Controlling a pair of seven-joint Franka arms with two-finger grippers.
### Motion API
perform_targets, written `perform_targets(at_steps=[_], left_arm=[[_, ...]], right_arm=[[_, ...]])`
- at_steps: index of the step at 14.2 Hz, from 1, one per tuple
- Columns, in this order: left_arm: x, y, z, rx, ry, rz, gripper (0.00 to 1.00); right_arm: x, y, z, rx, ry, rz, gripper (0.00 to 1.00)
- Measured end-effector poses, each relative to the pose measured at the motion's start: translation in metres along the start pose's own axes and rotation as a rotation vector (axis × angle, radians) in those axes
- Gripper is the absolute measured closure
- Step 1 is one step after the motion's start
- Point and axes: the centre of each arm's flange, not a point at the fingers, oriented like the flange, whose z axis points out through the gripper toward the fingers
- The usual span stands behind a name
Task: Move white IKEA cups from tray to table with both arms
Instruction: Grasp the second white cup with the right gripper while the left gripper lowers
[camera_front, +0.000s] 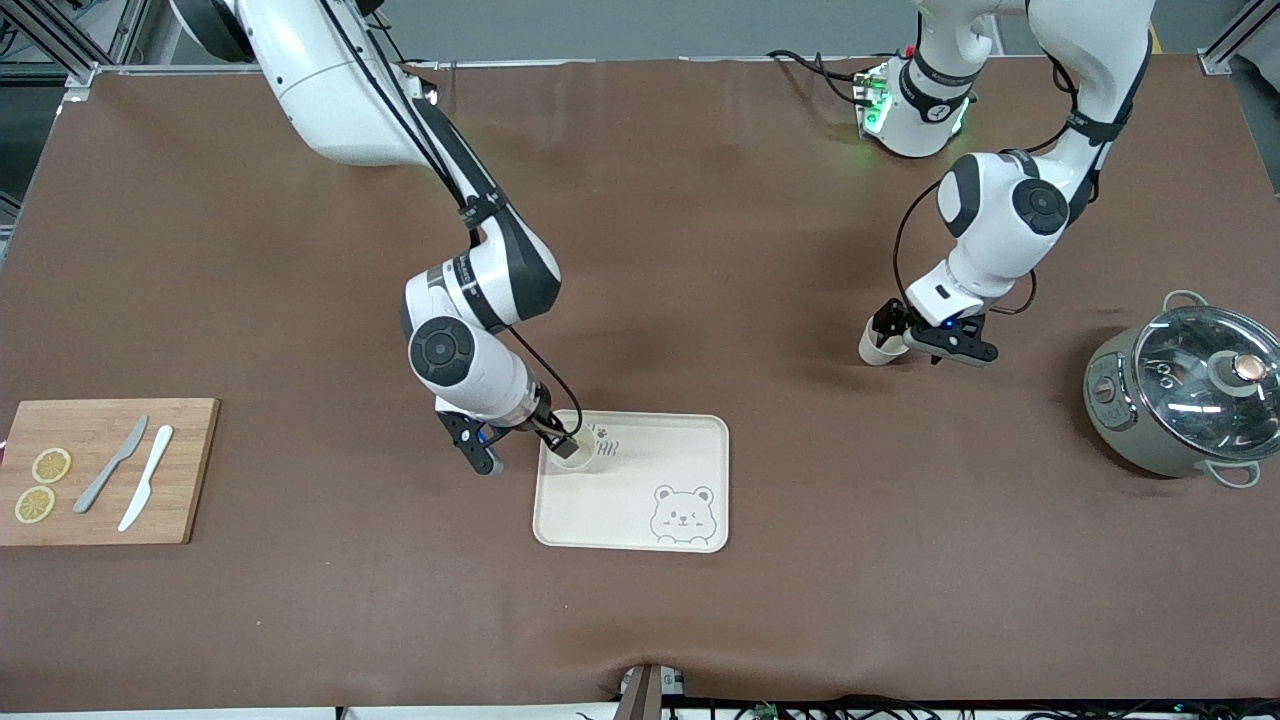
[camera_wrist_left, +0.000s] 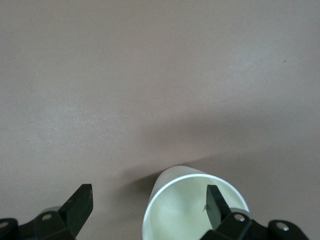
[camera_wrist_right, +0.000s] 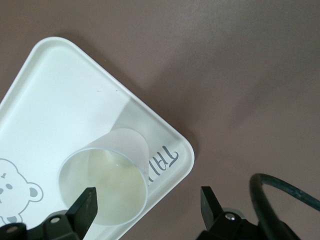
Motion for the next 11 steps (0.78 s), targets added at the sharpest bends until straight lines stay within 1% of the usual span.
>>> perform_targets(at_steps=[1,2,3,4,5,7,8,10,11], left_arm=[[0.004,0.001,-0.007,-0.005,-0.006,-0.003,0.0],[0.008,0.002,-0.016,-0.009,-0.011,-0.007,0.0],[0.012,0.004,-0.026,-0.014,-0.016,-0.009,0.0],[0.015,0.005,-0.035,-0.018,-0.02,-0.011,0.0],[0.019,0.006,-0.045,-0.023,-0.026,-0.015,0.0],[0.029,0.009,-0.062,-0.033,-0.036,-0.026,0.0],[0.035,0.01,-0.07,-0.038,-0.039,-0.034,0.0],[0.047,0.012,-0.083,-0.046,-0.041,-0.046,0.0],[0.053,0.012,-0.089,-0.05,-0.041,-0.054,0.0]], right_arm=[[0.0,0.0,0.001,-0.001,0.0,0.0,0.12],[0.0,0.0,0.003,-0.004,0.0,0.0,0.24],[-0.001,0.001,0.007,-0.009,-0.001,0.0,0.27],[-0.002,0.0,0.011,-0.006,0.001,-0.001,0.27],[-0.002,-0.001,0.015,0.009,0.007,-0.001,0.35],[-0.002,-0.003,0.024,0.027,0.016,0.004,0.56],[-0.004,-0.003,0.029,0.029,0.018,0.007,0.69],[-0.007,-0.004,0.034,0.034,0.02,0.009,0.91],[-0.006,-0.005,0.033,0.036,0.021,0.01,0.96]])
